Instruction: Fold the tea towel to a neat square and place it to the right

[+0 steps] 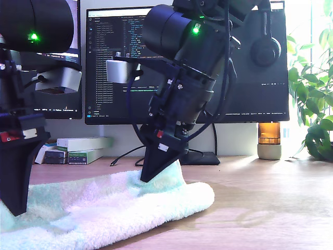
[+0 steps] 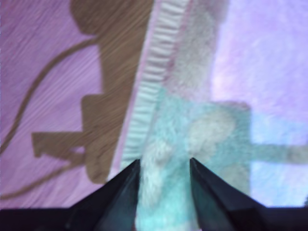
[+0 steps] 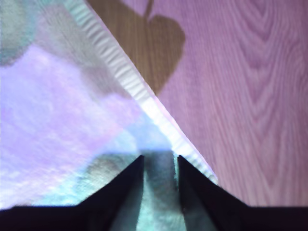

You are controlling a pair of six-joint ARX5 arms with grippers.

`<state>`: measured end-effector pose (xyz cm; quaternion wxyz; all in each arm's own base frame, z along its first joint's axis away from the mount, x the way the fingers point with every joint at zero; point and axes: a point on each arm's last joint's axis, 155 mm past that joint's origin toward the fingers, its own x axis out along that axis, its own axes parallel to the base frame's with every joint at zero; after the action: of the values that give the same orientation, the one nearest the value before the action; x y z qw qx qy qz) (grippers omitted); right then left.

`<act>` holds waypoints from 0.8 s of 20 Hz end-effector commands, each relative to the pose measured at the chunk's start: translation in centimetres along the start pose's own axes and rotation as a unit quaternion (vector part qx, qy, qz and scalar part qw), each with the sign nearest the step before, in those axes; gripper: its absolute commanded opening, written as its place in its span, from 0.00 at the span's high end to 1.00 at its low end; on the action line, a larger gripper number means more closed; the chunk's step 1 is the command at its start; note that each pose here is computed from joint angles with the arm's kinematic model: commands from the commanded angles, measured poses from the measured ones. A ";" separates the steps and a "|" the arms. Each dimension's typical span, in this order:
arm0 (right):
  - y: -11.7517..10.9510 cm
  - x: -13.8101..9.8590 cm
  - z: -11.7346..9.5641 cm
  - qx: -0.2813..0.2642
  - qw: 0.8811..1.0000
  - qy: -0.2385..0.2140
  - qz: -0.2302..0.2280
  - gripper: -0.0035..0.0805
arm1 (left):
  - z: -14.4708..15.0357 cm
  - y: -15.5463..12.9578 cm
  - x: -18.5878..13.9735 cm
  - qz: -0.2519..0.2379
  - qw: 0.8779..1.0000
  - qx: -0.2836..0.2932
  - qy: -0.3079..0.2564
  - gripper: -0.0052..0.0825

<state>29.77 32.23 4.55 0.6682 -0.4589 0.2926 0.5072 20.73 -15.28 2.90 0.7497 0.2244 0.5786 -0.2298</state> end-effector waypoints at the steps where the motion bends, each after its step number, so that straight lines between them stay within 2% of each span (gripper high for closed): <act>1: -0.9 -0.3 0.3 0.001 1.000 0.001 -0.017 0.70 | -0.9 0.4 0.5 0.008 1.000 -0.003 0.015 0.61; 5: -2.0 -0.9 1.2 0.002 0.999 -0.003 -0.033 0.70 | -1.0 1.2 0.3 0.027 0.999 -0.004 0.020 0.61; 10: -3.5 -1.7 2.5 0.032 0.998 -0.018 -0.051 0.70 | -1.1 2.4 -0.2 0.059 0.998 -0.002 0.024 0.61; 12: -4.3 -2.1 2.6 0.054 0.996 -0.014 -0.064 0.70 | -0.7 2.8 -0.4 0.070 0.997 -0.003 0.019 0.61; 16: -4.6 -2.6 1.4 0.124 0.991 0.001 -0.051 0.71 | 0.1 2.9 -1.6 0.070 0.997 -0.007 -0.010 0.61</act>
<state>32.95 32.31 8.43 0.7388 -0.3965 0.3273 0.4357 21.54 -12.49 3.51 0.7553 0.2670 0.5729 -0.1729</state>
